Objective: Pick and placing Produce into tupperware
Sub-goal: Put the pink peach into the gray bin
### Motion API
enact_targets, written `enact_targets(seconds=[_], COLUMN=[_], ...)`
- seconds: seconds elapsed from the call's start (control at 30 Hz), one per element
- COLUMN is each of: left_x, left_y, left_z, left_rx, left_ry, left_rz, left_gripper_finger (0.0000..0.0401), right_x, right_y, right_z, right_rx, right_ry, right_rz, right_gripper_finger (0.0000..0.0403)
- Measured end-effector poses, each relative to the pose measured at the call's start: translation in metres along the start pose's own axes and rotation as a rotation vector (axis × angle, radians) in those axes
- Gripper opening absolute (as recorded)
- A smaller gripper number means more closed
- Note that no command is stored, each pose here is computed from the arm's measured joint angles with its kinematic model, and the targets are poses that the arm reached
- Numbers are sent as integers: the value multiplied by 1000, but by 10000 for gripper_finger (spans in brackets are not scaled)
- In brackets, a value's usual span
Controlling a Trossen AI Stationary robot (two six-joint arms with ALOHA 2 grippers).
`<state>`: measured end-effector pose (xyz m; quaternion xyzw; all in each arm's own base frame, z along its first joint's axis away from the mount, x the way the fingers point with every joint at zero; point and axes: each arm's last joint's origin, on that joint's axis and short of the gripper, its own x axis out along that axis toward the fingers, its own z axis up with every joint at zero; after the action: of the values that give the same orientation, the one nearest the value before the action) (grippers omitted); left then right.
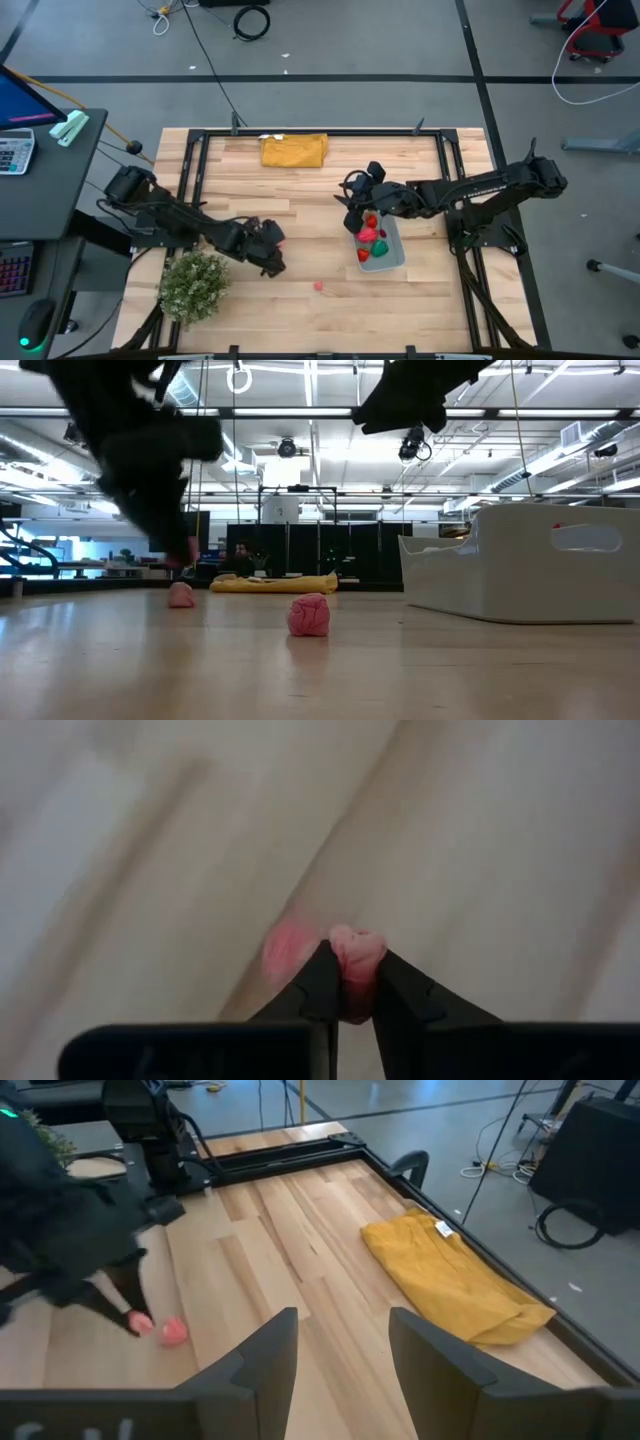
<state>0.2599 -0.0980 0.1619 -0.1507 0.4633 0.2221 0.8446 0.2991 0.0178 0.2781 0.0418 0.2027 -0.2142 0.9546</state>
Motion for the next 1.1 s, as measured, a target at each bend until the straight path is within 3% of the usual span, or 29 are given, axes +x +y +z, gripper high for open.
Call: enact_targets(seconds=[0.27, 0.43, 0.53, 0.73, 0.87, 0.97, 1.1], left_x=[-21, -9, 11, 60, 85, 100, 116], left_y=[-25, -21, -15, -22, -41, -58, -73], left_z=[66, 107, 120, 141, 161, 172, 177], left_rx=[255, 240, 232, 244, 284, 329, 358], left_ry=[-450, -700, -768, -738, -748, -727, -635], left_rz=[-51, -52, -13, -131, -136, -242, -270], left_gripper_finger=[42, 42, 42, 42, 43, 42, 47], right_x=[3, 2, 2, -15, -36, -56, -77], right_y=[-5, -5, -6, -21, -37, -49, -59], right_z=[1, 0, -4, -7, -3, 0, -1], right_rx=[8, 4, -20, -89, -61, -24, 68], right_ry=[1, 11, 52, 143, 147, 139, 152], right_rz=[-18, -19, -27, -88, -205, -266, -291], right_gripper_finger=[168, 168, 168, 168, 168, 168, 168])
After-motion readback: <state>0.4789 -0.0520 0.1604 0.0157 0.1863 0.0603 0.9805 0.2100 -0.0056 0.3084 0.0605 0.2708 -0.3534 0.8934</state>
